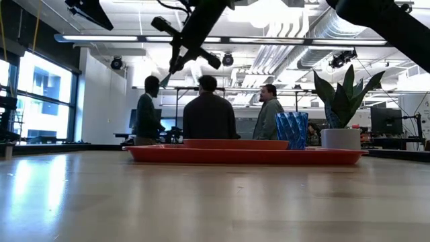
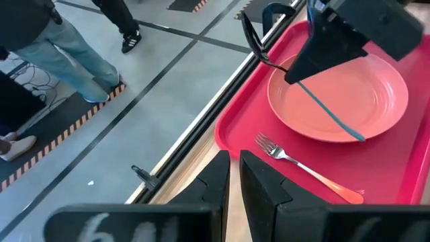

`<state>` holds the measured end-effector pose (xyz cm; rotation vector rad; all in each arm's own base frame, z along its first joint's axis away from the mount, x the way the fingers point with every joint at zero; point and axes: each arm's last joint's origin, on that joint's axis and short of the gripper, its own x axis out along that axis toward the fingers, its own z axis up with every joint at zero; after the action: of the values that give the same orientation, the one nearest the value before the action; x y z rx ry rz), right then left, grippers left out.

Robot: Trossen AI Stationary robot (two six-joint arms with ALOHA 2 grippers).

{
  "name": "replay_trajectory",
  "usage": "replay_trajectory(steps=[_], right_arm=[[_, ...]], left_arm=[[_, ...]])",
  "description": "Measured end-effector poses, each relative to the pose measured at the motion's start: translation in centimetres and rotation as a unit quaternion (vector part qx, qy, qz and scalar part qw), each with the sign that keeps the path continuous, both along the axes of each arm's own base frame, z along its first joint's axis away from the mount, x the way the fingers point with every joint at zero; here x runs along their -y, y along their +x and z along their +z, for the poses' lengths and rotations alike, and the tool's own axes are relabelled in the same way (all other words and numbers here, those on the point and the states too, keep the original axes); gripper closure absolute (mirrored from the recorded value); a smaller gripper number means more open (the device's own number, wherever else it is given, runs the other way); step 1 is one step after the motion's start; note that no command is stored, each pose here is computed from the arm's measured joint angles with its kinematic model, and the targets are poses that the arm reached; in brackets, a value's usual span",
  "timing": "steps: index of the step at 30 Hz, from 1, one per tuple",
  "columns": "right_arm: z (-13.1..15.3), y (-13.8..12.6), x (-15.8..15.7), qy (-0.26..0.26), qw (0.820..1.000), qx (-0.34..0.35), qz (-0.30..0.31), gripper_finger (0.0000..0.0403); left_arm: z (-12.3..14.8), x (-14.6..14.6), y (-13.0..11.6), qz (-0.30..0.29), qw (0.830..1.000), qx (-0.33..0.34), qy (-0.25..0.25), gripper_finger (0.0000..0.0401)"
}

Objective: Pick and place plate/cup/fork/spoon on tray
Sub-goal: Put the black spoon beside the orange fork on the tray

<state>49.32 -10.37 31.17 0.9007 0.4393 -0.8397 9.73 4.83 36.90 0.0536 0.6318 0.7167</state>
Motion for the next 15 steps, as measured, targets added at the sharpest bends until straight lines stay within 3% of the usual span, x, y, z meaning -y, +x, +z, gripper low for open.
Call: replay_trajectory(steps=[8, 15], right_arm=[[0.3, -0.6, 1.9, -0.004, 1.0, -0.01, 0.016, 0.0403], [3.3, -2.0, 2.2, -0.05, 0.999, 0.011, 0.005, 0.0403]], left_arm=[[0.0, -0.2, -0.1, 0.006, 1.0, -0.004, 0.003, 0.0376], [0.0, -0.3, -0.1, 0.01, 1.0, -0.004, 0.003, 0.0376]])
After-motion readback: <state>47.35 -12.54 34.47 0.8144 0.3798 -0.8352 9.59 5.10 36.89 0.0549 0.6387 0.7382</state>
